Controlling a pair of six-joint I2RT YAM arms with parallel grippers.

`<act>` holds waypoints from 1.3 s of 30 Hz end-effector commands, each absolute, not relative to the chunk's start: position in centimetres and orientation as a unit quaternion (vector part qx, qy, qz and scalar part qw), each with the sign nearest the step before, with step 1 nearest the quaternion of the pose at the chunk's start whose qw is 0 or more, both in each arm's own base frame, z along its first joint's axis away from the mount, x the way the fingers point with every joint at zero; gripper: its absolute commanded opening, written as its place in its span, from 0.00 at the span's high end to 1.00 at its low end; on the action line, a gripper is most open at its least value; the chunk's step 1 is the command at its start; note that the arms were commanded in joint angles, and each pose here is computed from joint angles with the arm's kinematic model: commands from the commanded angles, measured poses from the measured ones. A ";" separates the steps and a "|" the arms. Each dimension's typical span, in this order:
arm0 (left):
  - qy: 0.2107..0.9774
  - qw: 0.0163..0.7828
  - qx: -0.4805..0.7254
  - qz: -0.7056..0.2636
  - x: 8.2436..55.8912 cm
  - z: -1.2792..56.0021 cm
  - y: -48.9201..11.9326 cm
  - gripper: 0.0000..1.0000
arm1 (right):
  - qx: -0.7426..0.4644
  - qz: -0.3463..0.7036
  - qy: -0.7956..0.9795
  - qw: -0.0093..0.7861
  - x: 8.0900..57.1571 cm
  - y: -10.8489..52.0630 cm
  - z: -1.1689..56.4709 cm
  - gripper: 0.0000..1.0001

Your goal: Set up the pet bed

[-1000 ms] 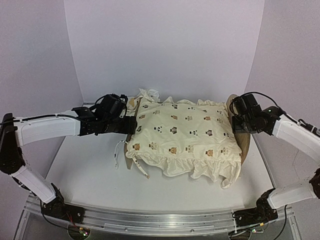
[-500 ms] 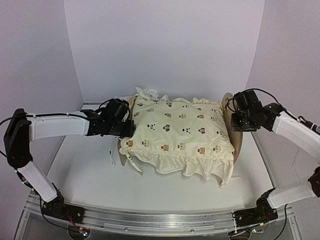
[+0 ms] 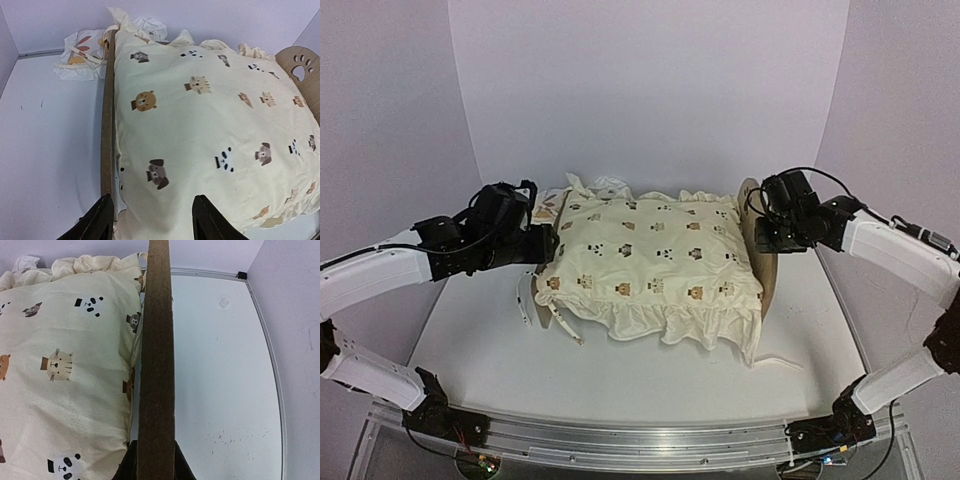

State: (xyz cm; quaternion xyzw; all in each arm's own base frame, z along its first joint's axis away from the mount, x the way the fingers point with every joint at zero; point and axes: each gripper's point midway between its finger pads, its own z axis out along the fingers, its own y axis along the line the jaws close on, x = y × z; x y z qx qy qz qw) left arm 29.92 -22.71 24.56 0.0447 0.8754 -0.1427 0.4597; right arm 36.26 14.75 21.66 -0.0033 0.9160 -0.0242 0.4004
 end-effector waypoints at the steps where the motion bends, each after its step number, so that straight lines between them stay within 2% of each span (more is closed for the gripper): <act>1: 0.851 0.493 0.104 -0.150 28.2 27.7 -25.0 0.43 | -0.149 0.024 0.918 0.368 34.0 22.1 20.6 1.00; 8: 0.813 0.505 0.226 -0.181 25.0 29.0 -32.7 0.34 | -0.191 0.091 0.907 0.364 32.5 25.0 21.1 1.00; 14: 0.773 0.502 0.320 -0.218 22.6 29.3 -39.4 0.26 | -0.172 0.085 0.909 0.370 32.4 24.3 22.0 0.99; 15: 0.763 0.505 0.330 -0.231 22.3 29.6 -40.2 0.24 | -0.167 0.083 0.910 0.369 32.3 24.1 22.0 0.97; 18: 0.736 0.509 0.366 -0.256 21.5 29.7 -42.3 0.19 | -0.150 0.069 0.913 0.372 32.3 23.2 21.8 0.79; 20: 0.721 0.506 0.395 -0.259 20.8 29.5 -43.8 0.18 | -0.142 0.064 0.914 0.375 32.2 22.8 21.9 0.71; 22: 0.722 0.504 0.413 -0.232 20.5 28.2 -45.1 0.18 | -0.133 0.059 0.912 0.383 32.1 22.2 22.3 0.69; 24: 0.729 0.511 0.419 -0.180 20.6 26.9 -45.4 0.20 | -0.126 0.053 0.912 0.386 32.0 21.7 22.3 0.72; 27: 0.771 0.509 0.364 -0.119 21.8 25.6 -43.9 0.22 | -0.120 0.040 0.915 0.384 32.1 21.3 21.8 0.81; 29: 0.788 0.501 0.339 -0.114 22.0 25.2 -42.8 0.24 | -0.112 0.031 0.917 0.381 32.1 20.8 21.2 0.86; 32: 0.783 0.506 0.335 -0.136 21.6 25.7 -42.8 0.29 | -0.081 0.012 0.920 0.383 31.8 19.5 20.6 0.99; 39: 0.828 0.512 0.224 -0.050 22.9 24.8 -37.1 0.35 | -0.024 -0.080 0.898 0.433 30.8 16.4 21.5 1.00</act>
